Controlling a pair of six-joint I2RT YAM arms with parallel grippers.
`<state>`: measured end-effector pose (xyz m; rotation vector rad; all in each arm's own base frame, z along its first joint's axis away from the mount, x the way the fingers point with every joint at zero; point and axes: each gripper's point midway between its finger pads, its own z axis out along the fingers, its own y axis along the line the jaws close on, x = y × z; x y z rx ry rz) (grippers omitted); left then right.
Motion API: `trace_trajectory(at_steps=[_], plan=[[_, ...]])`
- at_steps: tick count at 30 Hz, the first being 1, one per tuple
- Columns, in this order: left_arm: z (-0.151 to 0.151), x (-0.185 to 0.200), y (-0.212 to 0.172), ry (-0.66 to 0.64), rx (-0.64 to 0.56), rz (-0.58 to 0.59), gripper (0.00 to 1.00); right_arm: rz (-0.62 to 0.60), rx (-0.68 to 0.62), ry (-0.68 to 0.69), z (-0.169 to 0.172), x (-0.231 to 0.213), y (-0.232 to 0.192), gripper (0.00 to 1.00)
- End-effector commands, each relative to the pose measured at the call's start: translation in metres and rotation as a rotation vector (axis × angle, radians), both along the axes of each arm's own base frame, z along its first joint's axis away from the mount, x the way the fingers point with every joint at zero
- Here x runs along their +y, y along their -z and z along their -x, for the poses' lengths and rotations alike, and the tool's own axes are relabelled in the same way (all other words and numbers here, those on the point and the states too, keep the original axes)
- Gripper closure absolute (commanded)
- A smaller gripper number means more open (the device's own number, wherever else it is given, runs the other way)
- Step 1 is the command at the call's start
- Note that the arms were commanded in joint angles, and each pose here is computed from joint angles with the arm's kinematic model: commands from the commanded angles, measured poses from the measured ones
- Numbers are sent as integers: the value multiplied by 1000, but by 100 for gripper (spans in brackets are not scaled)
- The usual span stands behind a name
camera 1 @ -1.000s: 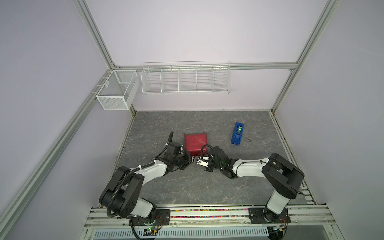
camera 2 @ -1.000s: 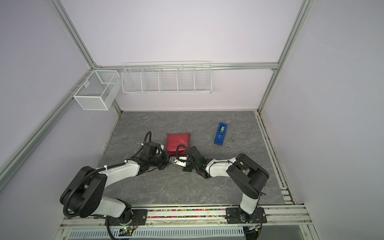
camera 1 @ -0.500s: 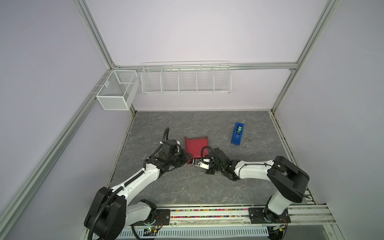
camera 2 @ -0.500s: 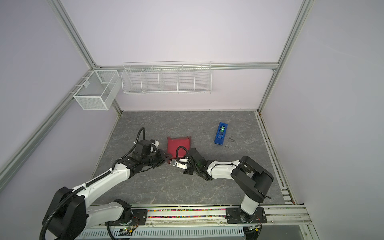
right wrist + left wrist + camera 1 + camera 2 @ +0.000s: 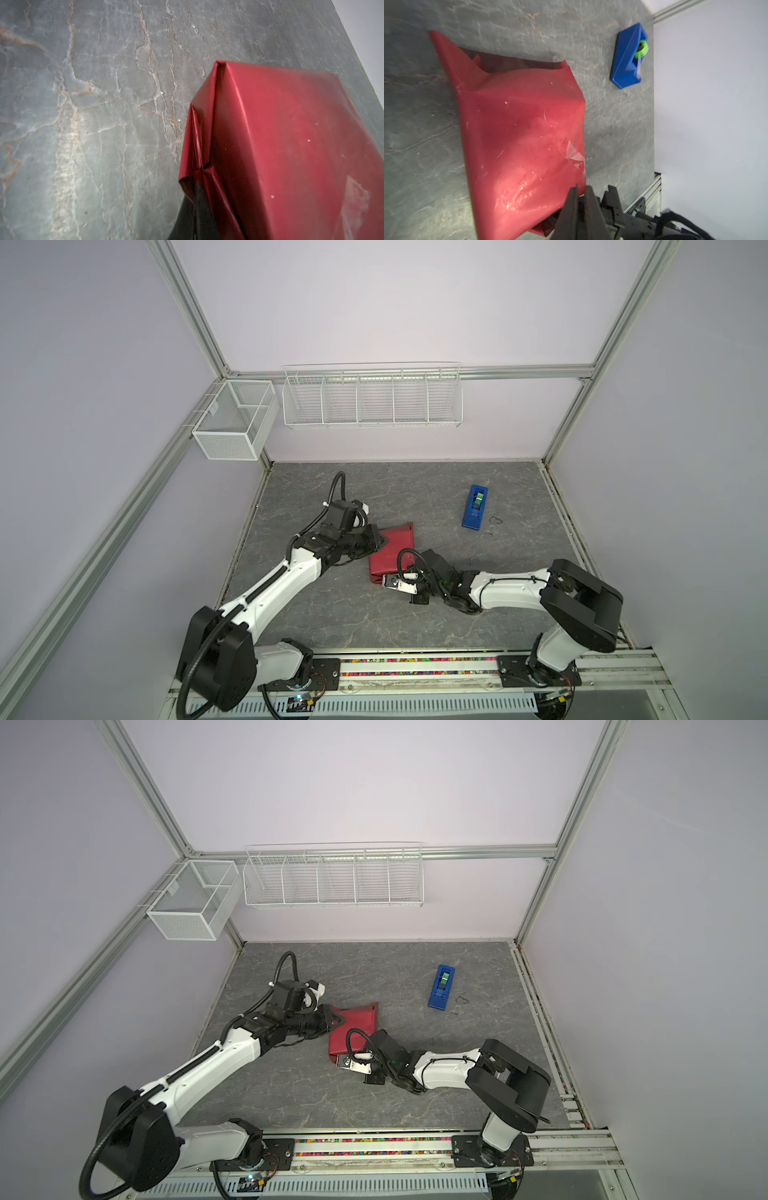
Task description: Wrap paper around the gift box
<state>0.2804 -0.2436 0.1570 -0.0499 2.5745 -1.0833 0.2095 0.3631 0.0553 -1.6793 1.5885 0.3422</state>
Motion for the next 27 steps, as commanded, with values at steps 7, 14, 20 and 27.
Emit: trace_trajectory(at_steps=[7, 14, 20, 27], plan=[[18, -13, 55, 127, 160, -4, 97, -26, -81, 44, -13, 1, -18, 94], [24, -4, 81, 130, 226, -79, 98, -51, -145, 73, -27, 5, -33, 94], [28, 0, 86, 134, 236, -109, 99, -66, -181, 126, -39, 2, -37, 94], [31, 3, 87, 143, 243, -129, 99, -54, -193, 192, -50, -1, -32, 94]])
